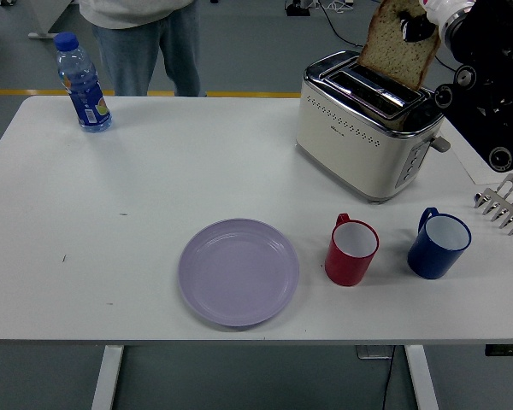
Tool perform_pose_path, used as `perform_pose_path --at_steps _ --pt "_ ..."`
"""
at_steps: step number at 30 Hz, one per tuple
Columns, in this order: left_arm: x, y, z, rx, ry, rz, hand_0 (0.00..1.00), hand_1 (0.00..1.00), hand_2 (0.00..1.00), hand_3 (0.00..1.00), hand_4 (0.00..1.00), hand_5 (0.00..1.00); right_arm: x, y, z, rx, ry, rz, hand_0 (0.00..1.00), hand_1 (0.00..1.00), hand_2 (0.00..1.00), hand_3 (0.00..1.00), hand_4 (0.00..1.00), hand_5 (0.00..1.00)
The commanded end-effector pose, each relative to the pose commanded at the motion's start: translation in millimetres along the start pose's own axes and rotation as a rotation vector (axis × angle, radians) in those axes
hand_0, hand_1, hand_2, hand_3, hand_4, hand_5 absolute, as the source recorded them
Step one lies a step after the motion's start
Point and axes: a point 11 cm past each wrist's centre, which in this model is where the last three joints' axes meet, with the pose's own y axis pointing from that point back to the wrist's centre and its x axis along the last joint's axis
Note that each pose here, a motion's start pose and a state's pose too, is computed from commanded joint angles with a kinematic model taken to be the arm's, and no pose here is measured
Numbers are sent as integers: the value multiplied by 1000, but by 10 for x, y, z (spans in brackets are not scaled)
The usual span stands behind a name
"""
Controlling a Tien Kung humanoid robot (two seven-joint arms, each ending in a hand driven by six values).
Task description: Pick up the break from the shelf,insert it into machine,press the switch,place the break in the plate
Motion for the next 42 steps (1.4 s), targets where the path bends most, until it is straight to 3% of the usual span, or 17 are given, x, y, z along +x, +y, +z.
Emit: perform_pose_path --at_steps 22,42 --pt "33 -3 -3 2 -11 7 702 731 714 588 370 830 -47 -16 -271 -69 18 -52 282 274 424 471 393 2" --pt "53 -5 -15 6 -22 11 702 733 713 588 368 829 -150 -22 -400 -63 -33 -82 281 268 418 468 405 2"
